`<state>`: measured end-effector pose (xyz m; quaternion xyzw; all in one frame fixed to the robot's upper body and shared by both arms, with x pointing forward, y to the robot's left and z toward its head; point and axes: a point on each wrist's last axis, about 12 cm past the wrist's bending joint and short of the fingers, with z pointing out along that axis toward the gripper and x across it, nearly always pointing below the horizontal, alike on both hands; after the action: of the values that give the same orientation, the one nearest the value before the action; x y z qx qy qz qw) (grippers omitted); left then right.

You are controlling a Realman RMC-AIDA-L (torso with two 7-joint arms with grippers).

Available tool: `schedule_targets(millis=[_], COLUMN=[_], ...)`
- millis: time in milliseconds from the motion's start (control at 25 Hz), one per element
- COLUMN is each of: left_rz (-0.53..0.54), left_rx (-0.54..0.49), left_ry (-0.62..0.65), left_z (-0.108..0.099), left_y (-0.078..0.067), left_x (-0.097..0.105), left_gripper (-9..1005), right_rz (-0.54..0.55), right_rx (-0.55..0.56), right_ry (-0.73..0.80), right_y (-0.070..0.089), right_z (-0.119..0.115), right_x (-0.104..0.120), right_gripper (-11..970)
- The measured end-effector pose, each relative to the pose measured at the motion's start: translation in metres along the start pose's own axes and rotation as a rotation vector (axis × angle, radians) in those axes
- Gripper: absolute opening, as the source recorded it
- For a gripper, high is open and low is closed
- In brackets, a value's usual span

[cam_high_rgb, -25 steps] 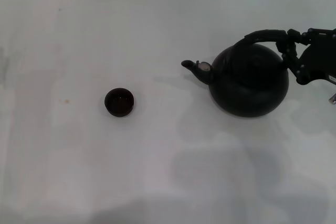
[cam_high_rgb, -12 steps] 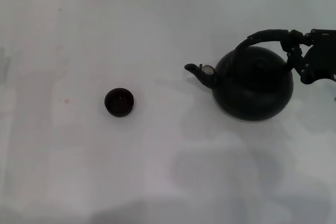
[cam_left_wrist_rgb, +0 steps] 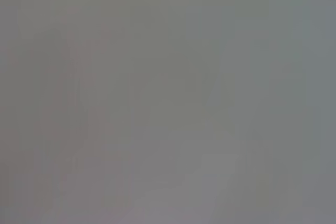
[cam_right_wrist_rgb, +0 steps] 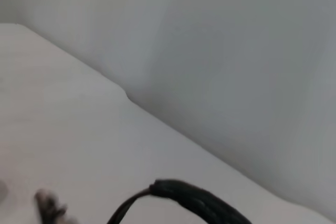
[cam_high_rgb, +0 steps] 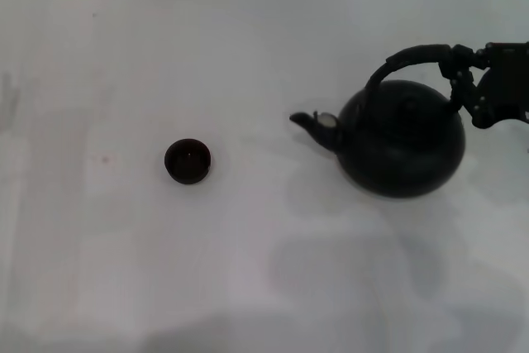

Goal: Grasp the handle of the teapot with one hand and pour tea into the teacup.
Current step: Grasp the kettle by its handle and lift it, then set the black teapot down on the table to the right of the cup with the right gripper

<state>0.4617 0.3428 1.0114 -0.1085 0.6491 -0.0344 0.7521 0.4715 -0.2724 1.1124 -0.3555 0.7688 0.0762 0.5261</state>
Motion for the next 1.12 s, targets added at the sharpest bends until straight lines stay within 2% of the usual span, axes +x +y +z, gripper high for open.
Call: schedule_targets(millis=[240, 400, 800, 1120], left_rz=[0.001, 0.001, 0.001, 0.001], left_rx=[-0.002, -0.002, -0.002, 0.005], left_ry=[-0.001, -0.001, -0.002, -0.004], left_z=[0.0, 0.0, 0.0, 0.003], left_y=[0.001, 0.001, 0.001, -0.001], left_x=[0.0, 0.0, -0.001, -0.001], left_gripper=[893, 893, 892, 892], right_rz=[-0.043, -0.03, -0.003, 0.018], right_rx=[-0.049, -0.105, -0.181, -0.2], right_ry=[-0.054, -0.073, -0.094, -0.116], right_y=[-0.001, -0.005, -0.006, -0.007], right_z=[0.008, 0.014, 0.019, 0.019], right_x=[-0.021, -0.031, -0.038, -0.042], right_gripper=[179, 177, 168, 169])
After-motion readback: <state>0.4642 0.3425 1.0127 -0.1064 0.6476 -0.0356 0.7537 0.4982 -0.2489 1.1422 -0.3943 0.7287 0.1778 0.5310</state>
